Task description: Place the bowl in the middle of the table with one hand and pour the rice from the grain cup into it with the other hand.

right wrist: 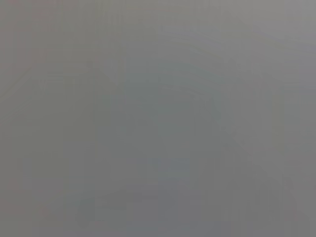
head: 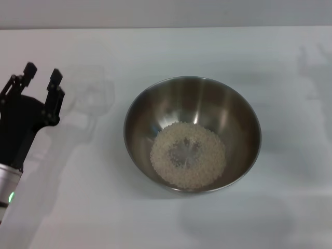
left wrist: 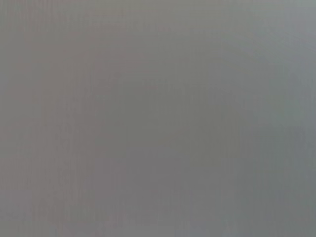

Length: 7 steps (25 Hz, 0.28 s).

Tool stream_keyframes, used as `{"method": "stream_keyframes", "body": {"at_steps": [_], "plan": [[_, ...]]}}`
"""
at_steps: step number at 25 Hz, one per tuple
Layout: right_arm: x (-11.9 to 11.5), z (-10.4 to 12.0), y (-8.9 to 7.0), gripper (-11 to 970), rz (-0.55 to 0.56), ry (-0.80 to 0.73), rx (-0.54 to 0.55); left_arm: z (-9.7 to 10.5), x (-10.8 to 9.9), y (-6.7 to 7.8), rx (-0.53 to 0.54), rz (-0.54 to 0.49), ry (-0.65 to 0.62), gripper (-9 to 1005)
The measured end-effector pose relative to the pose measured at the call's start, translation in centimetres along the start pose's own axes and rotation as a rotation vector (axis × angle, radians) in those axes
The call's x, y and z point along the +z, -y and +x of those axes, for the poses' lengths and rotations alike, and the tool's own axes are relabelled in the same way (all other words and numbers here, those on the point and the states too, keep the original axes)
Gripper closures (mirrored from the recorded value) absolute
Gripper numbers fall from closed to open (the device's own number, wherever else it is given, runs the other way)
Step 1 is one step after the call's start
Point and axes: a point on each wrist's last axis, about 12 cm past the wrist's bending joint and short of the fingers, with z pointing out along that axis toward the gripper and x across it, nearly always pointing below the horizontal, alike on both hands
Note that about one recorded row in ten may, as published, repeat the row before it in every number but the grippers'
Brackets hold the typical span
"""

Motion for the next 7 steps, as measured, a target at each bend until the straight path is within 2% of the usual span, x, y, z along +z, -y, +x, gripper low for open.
{"method": "stream_keyframes", "body": {"at_steps": [2,3,5,7], "plan": [[-0.1,0.1,-0.2,512,-0.013,-0.011,0.016,-0.2,0.6,0.1,-0.004,0.003,0.017,579],[-0.2,0.4,-0.5,512,-0.042,-0.03,0.025,-0.3,1.6,0.1,-0.004,0.004,0.025,578],[-0.4,0.6,-0.8,512,-0.068,-0.049,0.022,-0.3,1.9,0.0,-0.003,-0.001,0.026,364],[-0.5,0.8,-1.0,512,-0.08,-0.061,0.021,-0.3,1.9,0.0,-0.003,-0.001,0.026,364]]}}
